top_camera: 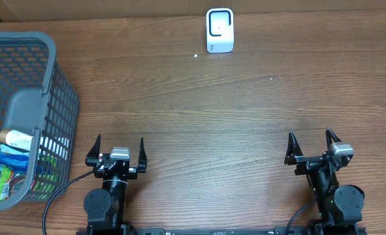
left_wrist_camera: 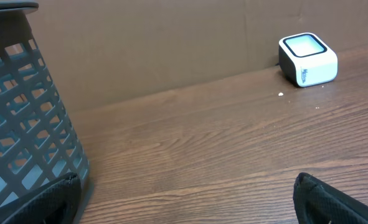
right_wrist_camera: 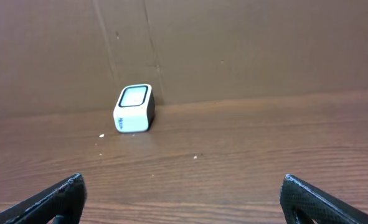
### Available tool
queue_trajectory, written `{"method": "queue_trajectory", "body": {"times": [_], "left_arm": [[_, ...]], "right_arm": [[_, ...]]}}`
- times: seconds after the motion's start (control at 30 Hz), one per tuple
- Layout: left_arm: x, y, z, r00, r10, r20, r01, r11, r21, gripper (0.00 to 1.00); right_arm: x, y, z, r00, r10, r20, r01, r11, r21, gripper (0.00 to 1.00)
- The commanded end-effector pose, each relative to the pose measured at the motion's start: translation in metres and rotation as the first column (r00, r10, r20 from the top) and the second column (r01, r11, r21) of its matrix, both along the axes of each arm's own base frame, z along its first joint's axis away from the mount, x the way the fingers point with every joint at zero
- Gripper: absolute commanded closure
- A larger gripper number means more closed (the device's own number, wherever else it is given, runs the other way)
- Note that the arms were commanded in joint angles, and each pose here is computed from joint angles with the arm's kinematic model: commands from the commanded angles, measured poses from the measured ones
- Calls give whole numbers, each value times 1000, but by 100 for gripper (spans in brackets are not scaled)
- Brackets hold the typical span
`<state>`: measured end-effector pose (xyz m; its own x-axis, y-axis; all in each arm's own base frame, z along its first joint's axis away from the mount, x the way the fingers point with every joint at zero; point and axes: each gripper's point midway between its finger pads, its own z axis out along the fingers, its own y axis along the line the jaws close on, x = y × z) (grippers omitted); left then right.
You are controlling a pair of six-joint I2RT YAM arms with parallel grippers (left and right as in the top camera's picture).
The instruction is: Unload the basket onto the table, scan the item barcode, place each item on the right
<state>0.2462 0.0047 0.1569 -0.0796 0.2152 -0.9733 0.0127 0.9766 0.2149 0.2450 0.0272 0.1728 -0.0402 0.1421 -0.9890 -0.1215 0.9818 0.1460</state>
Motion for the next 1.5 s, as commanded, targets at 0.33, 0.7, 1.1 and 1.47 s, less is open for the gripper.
{"method": "queue_trajectory", "body": {"times": [0.33, 0.7, 1.1, 1.47], "left_arm": [[0, -2, 0, 1000, -8, 6, 8, 1000, -1, 0], [0, -5, 10, 999, -14, 50, 22, 986, -164, 0], [-5, -21, 41, 989, -100, 106, 121, 968, -219, 0], [-5, -31, 114, 986, -160, 43, 165, 962, -219, 0]], "right_arm": [[0, -1, -3, 1000, -7, 0, 7, 1000, 2, 0], [0, 1, -3, 1000, 6, 0, -6, 1000, 3, 0], [-8, 3, 23, 1000, 17, 5, -17, 1000, 3, 0], [-9, 3, 87, 999, 20, -43, -21, 1000, 0, 0]]}}
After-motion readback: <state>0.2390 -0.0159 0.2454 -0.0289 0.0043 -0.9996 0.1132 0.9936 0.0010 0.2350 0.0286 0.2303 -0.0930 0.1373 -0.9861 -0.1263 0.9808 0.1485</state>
